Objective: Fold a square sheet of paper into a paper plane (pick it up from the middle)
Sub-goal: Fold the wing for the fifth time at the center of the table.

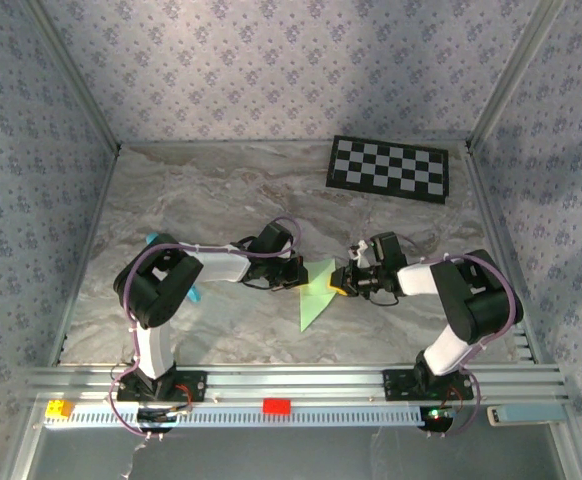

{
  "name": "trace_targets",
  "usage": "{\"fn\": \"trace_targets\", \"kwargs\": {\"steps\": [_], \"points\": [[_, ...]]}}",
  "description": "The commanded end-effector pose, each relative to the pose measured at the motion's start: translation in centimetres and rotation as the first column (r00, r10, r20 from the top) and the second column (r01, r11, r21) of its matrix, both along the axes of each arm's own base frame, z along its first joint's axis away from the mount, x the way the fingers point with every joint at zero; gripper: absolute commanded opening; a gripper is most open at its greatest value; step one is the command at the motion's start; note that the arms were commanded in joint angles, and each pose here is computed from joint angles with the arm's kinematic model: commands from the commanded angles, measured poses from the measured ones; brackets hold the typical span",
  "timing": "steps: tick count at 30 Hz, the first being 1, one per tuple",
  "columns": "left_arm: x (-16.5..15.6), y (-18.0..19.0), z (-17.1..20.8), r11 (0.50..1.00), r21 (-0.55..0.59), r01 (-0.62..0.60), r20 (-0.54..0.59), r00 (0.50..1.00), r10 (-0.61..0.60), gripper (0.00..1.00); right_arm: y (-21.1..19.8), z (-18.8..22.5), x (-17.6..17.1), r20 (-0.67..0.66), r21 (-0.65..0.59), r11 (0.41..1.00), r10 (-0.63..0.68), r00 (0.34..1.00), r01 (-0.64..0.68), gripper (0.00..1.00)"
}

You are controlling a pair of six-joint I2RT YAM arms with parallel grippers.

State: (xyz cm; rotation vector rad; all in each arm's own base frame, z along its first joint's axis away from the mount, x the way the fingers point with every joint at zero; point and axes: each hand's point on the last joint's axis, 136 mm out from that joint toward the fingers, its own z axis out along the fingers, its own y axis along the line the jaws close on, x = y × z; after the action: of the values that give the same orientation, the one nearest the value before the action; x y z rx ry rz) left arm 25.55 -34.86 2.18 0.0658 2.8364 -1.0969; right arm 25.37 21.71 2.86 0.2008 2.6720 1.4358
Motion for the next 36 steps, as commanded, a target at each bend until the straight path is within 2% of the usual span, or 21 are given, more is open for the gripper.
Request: {"fn": "trace_targets", "kwargs": {"steps": [1, 4, 10, 15, 17, 20, 25, 31, 36], "points": [[-0.1, 0.2, 0.7, 1.000, 0.006, 0.012, 0.004, 1.000, -0.012, 0.03, 0.2, 0.5, 0.5, 0.021, 0.015, 1.000, 0.014, 1.000, -0.015, 0.07], [0.1, 0.1, 1.4, 1.000, -0.006, 0.010, 0.024, 1.000, -0.010, 0.08, 0.1, 0.5, 0.5, 0.014, 0.016, 1.000, 0.010, 1.000, -0.010, 0.04], [1.2, 1.2, 4.8, 0.999, -0.016, -0.046, 0.153, 0.987, 0.048, 0.38, -0.3, 1.4, 1.1, 0.008, 0.018, 0.996, -0.087, 0.996, 0.087, 0.01], [0.2, 1.0, 7.2, 1.000, 0.013, 0.011, 0.271, 0.962, -0.015, 0.39, -1.3, 1.6, 1.7, -0.043, -0.027, 0.970, -0.242, 0.969, 0.241, 0.00], [-0.8, 0.5, 7.4, 0.997, 0.051, 0.052, 0.318, 0.946, -0.066, 0.38, -1.7, 1.3, 1.7, -0.070, -0.037, 0.951, -0.309, 0.948, 0.307, 0.00], [-2.4, -0.1, 7.1, 0.983, 0.147, 0.108, 0.380, 0.911, -0.157, 0.38, -1.4, 1.8, 1.7, -0.078, -0.027, 0.945, -0.327, 0.942, 0.326, 0.00], [-4.8, -0.9, 5.7, 0.917, 0.361, 0.172, 0.445, 0.832, -0.331, 0.40, -0.9, 2.6, 1.9, -0.074, -0.013, 0.949, -0.315, 0.946, 0.315, 0.01], [-6.2, -1.3, 4.2, 0.813, 0.554, 0.178, 0.470, 0.739, -0.482, 0.42, -0.8, 2.8, 1.9, -0.075, -0.013, 0.950, -0.313, 0.947, 0.313, 0.01], [-6.3, -1.2, 3.1, 0.719, 0.682, 0.135, 0.460, 0.685, -0.565, 0.43, -0.9, 3.0, 1.9, -0.070, -0.010, 0.949, -0.315, 0.947, 0.315, 0.01]]}}
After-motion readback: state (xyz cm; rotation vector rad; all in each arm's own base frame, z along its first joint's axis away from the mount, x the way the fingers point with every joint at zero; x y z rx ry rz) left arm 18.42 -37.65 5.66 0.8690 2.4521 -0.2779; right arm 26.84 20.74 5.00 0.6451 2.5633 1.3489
